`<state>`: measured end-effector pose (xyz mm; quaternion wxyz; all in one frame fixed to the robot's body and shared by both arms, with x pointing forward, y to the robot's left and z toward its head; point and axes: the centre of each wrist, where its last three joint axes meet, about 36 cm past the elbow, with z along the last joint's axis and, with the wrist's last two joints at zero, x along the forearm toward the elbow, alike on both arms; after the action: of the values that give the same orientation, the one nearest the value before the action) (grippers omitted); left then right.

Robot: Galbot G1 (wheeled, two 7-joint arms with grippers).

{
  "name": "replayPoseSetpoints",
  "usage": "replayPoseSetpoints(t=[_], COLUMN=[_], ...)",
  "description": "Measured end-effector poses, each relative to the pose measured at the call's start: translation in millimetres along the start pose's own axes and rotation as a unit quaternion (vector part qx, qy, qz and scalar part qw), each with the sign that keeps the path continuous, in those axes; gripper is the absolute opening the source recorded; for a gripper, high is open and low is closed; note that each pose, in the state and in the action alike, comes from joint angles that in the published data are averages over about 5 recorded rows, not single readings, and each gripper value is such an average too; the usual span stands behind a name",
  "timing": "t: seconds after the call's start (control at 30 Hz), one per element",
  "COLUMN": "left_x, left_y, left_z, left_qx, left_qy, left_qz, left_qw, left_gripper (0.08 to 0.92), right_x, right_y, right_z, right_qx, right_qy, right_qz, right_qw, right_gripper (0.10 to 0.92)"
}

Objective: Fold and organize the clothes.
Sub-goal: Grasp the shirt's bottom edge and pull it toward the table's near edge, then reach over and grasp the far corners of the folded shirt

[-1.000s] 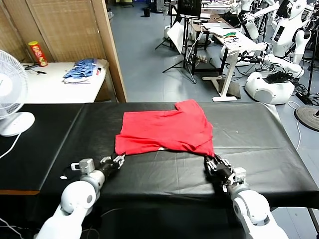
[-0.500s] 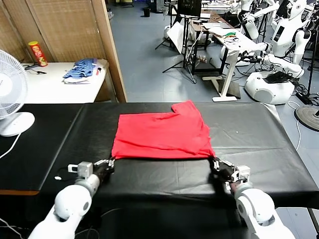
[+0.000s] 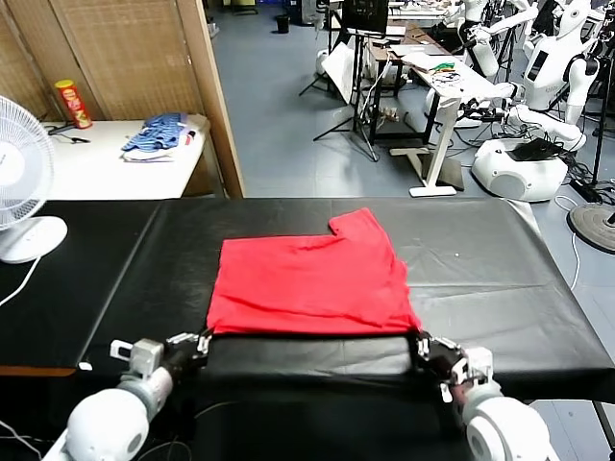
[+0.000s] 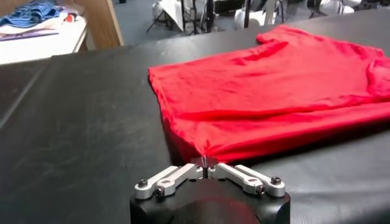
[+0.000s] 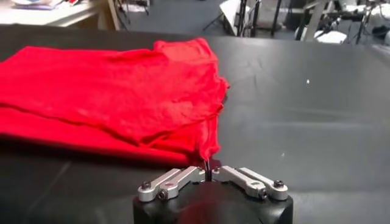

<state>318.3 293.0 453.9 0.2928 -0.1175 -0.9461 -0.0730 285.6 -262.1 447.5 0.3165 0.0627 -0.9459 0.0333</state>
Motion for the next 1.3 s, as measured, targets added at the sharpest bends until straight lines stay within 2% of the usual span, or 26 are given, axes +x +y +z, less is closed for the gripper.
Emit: replayPoseSetpoints(t=[0.07,0.27,0.33,0.4,0.5,0.67,0.77,0.87,1.07,1.3], left_x=[5,23,31,38,44,29,5,-27,-95,-163], left_y=[-1,-4,-4,-2,2,19,34,47,64,73], left_z=[0,-8,-15,-24,-38,-69,-92,-111,-142,-156], left_qx=[-0.001,0.009,0.009,0.013,0.026,0.052,0.068,0.084,0.109,0.127], left_qy=[0.006,0.032,0.033,0.022,0.000,-0.047,-0.074,-0.085,-0.076,-0.037], left_qz=[-0.002,0.001,0.005,0.008,0.010,0.006,-0.001,-0.006,-0.010,-0.023], left_qw=[1.000,0.999,0.999,1.000,1.000,0.998,0.995,0.993,0.991,0.991], left_gripper=[0.170,0.472,0.589,0.693,0.780,0.797,0.798,0.798,0.798,0.798], right_x=[11,43,48,45,27,-32,-75,-120,-198,-267], right_y=[2,4,1,-4,-14,-31,-38,-40,-38,-38], right_z=[-2,-19,-28,-37,-52,-83,-106,-128,-171,-202], right_qx=[0.003,0.003,0.004,0.007,0.010,0.006,0.003,0.001,-0.001,0.003], right_qy=[0.007,-0.018,-0.034,-0.060,-0.114,-0.180,-0.191,-0.185,-0.152,-0.107], right_qz=[0.003,-0.013,-0.016,-0.016,-0.012,0.000,0.005,0.006,0.004,0.000], right_qw=[1.000,1.000,0.999,0.998,0.993,0.984,0.982,0.983,0.988,0.994], right_gripper=[0.427,0.729,0.772,0.790,0.797,0.798,0.798,0.798,0.798,0.798])
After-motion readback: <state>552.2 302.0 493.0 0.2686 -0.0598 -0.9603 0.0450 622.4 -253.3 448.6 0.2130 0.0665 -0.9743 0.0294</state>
